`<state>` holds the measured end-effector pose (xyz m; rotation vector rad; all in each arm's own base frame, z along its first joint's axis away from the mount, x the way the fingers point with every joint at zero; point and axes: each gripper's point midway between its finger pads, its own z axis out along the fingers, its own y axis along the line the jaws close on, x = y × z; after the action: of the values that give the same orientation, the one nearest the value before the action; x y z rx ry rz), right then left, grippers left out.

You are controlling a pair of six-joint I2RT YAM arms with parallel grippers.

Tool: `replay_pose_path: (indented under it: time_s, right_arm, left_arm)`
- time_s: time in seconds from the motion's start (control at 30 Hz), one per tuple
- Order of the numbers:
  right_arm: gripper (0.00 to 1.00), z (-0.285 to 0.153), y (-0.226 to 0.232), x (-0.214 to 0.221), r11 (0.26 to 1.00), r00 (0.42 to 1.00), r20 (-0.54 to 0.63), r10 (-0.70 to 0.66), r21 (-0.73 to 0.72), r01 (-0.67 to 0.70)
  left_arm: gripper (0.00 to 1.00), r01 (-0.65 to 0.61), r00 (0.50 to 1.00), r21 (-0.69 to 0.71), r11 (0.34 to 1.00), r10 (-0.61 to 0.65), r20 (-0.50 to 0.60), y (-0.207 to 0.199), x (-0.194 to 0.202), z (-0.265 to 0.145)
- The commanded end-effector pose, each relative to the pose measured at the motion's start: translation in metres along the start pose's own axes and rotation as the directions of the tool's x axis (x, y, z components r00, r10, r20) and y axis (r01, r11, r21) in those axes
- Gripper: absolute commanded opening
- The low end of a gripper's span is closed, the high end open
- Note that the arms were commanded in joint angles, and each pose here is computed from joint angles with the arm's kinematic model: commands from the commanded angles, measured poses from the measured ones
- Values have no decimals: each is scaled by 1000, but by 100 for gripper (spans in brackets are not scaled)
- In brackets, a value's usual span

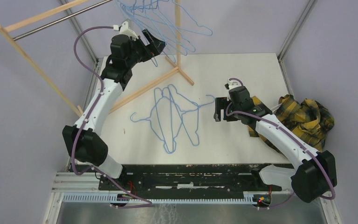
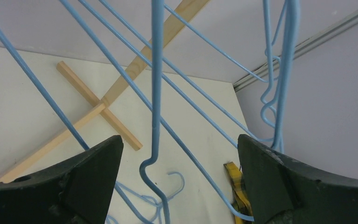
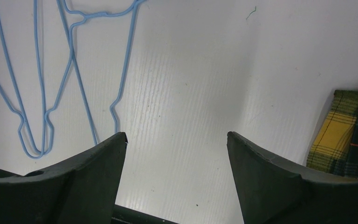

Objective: Organize the hangers

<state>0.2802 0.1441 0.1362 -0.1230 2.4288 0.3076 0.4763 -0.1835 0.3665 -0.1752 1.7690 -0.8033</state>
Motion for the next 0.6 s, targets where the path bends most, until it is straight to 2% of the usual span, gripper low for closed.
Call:
replay_pose_path:
  time_s: [0.0, 0.2, 0.33, 0.57]
  right_arm:
    - [88, 0, 4, -7, 1000, 999, 34, 1, -19, -1]
    - [88, 7, 1, 0, 1000, 1000, 7, 0, -6, 0]
    - [88, 13, 5, 4, 1000, 1000, -13, 14, -27, -14]
    - [75, 42, 22, 18, 995, 994, -103, 37, -90, -46]
  left_arm:
    - [99, -93, 990, -8, 996, 93, 106, -18, -35, -42]
    - [99, -140, 981, -24, 990, 142, 129, -19, -42, -72]
    - [99, -169, 975, -101, 980, 181, 126, -5, -40, -90]
    - [99, -167, 979, -177, 970, 184, 82, 24, -6, -125]
